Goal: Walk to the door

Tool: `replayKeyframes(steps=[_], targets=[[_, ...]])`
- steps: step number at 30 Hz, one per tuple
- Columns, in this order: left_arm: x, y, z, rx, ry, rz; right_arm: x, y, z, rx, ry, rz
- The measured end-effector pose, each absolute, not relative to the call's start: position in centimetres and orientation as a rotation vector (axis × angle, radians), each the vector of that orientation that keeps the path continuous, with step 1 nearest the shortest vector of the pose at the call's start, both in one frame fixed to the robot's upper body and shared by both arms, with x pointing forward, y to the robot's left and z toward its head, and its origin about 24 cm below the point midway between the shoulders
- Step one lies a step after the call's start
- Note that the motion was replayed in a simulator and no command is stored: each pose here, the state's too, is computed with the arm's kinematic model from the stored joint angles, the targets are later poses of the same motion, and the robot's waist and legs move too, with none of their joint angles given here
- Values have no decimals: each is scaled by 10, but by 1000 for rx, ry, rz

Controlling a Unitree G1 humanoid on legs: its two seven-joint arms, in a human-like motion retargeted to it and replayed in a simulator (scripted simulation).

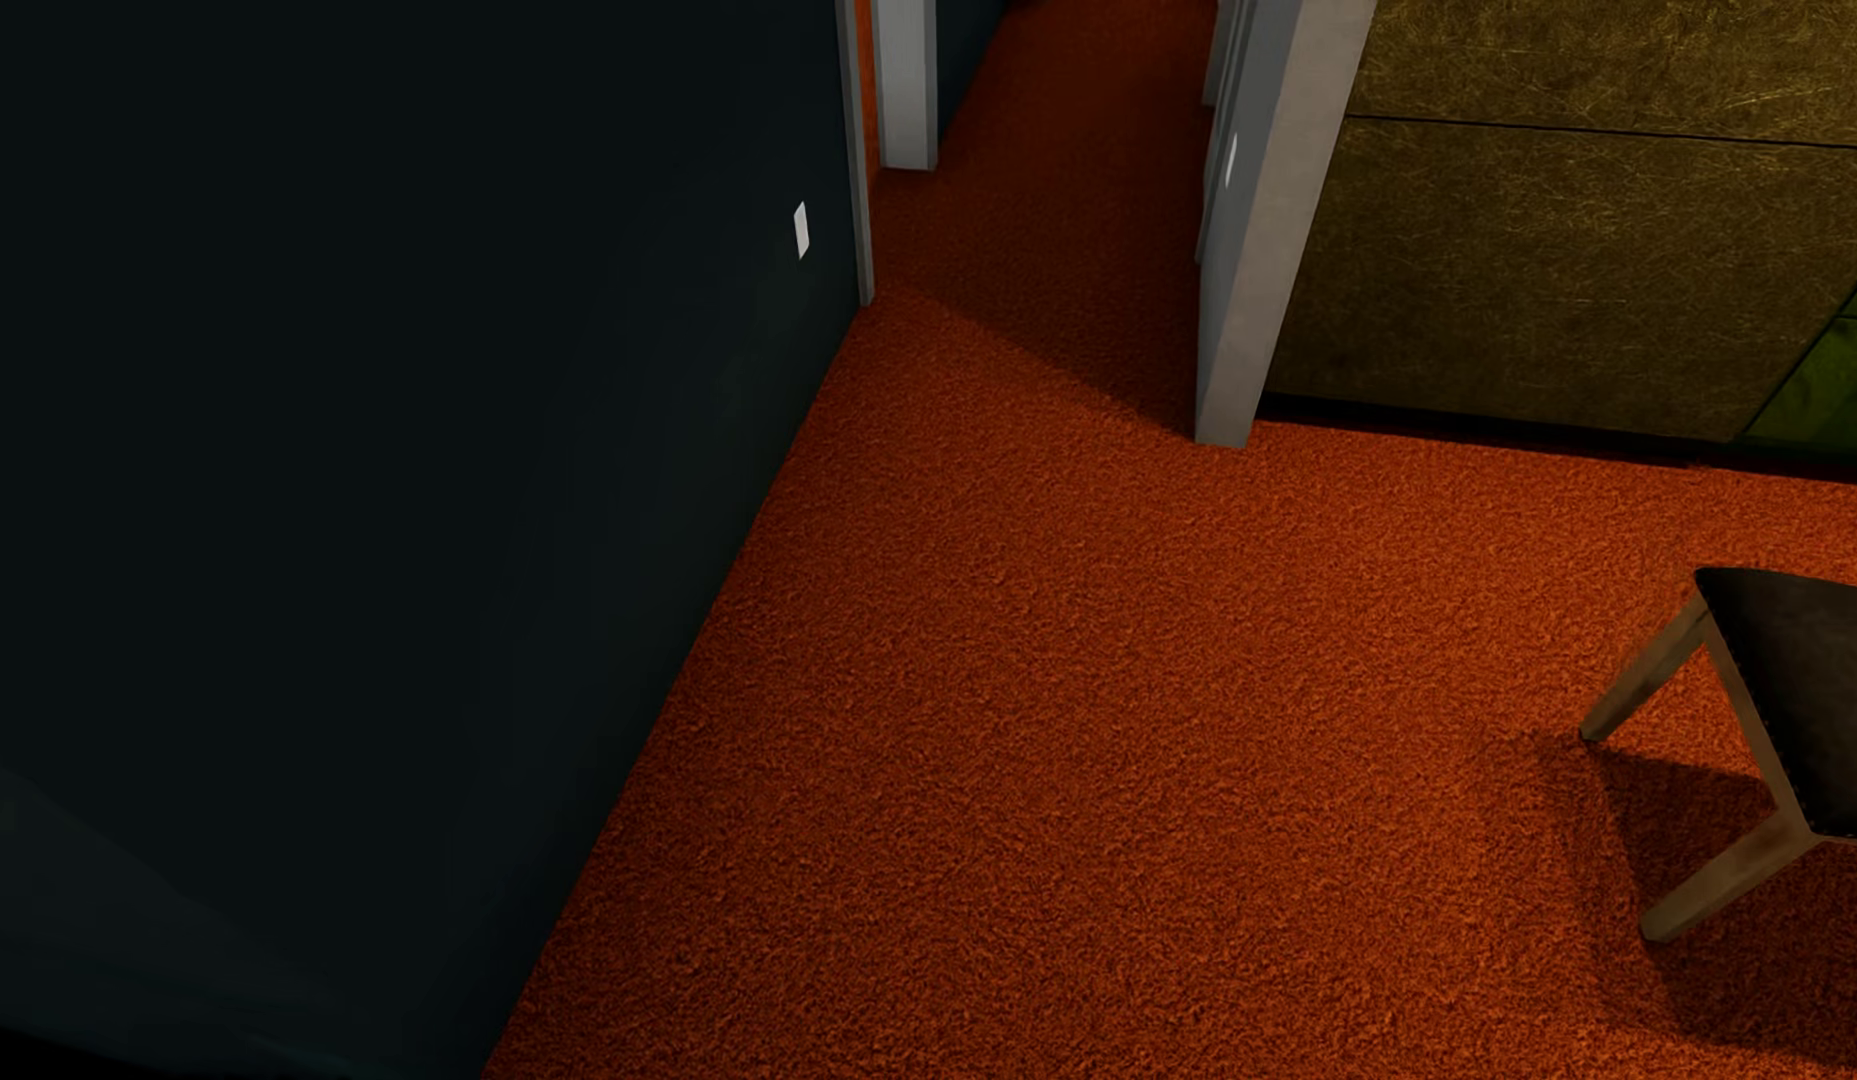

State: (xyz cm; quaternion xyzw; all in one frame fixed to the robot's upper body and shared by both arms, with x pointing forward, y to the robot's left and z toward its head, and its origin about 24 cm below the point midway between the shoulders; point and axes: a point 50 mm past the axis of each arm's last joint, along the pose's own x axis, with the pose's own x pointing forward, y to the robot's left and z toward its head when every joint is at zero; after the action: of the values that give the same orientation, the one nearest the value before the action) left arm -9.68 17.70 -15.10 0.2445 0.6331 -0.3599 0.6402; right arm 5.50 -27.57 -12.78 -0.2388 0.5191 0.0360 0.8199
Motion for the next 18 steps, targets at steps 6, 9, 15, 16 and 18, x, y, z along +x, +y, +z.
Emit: replayKeyframes(steps=[6, 9, 15, 16, 18], targets=[[-60, 181, -158, 576, 1370, -750, -9, -252, -149, -514, 1329, 236], [-25, 202, -160, 602, 1325, -621, -92, -228, -154, -590, 1581, 533], [84, 244, -134, 634, 1045, -344, -120, -228, -146, -598, 1642, 599], [98, 247, -127, 624, 993, -306, -114, -227, -148, -608, 1624, 611], [114, 245, -119, 610, 930, -284, -94, -228, -152, -611, 1571, 580]])
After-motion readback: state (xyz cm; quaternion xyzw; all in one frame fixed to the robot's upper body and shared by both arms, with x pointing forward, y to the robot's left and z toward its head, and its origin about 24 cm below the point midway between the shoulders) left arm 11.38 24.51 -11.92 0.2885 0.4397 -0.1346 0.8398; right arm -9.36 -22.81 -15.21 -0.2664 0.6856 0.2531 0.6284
